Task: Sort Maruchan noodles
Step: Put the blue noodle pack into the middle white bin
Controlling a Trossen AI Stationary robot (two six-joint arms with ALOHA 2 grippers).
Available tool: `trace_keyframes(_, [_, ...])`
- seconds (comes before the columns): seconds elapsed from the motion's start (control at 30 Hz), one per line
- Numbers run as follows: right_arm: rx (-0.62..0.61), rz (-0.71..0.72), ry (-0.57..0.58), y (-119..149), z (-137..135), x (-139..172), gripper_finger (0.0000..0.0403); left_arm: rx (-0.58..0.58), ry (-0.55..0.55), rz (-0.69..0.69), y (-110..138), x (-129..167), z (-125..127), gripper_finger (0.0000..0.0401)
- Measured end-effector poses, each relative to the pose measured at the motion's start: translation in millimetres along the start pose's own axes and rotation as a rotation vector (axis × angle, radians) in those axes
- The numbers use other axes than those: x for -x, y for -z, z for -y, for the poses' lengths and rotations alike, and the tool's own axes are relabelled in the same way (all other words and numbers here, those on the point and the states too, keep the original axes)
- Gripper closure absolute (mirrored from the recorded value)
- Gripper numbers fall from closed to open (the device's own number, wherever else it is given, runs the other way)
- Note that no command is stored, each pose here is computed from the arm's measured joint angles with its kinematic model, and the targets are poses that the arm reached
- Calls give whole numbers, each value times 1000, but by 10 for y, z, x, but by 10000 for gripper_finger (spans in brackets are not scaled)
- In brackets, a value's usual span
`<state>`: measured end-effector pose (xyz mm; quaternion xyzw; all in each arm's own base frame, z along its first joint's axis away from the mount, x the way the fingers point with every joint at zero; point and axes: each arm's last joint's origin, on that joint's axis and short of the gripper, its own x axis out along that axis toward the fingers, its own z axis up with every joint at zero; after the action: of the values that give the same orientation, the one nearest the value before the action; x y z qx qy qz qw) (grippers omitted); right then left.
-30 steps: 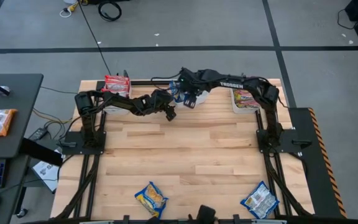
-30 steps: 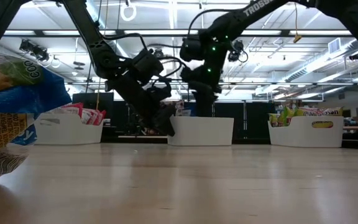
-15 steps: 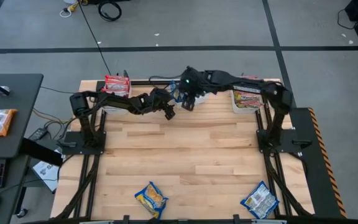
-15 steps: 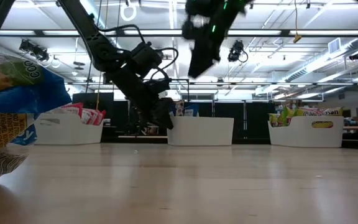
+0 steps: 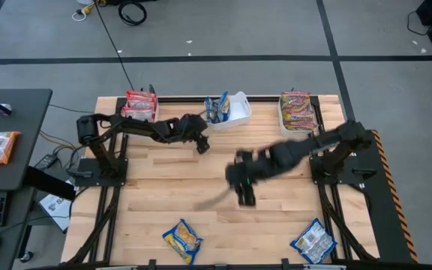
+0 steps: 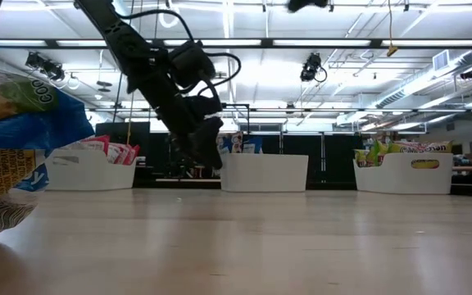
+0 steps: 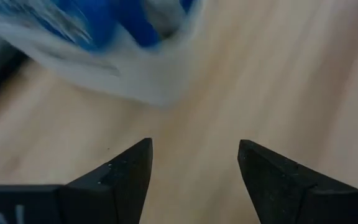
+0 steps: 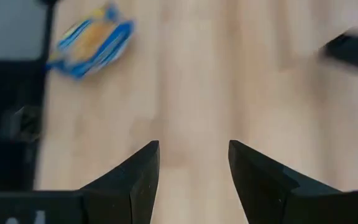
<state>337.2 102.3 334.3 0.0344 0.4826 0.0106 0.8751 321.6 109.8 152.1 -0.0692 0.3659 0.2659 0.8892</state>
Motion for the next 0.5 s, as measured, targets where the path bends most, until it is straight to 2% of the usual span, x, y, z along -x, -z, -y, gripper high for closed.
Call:
trace_keyframes(0.27, [-58,-358,-117,602,-920,-156,206,-29,67,-92,211,181,568,158])
trace_keyframes(0.5, [64,-639,-50,1145,-1388,-271,206,-60,107,-37,353,412,1077,158])
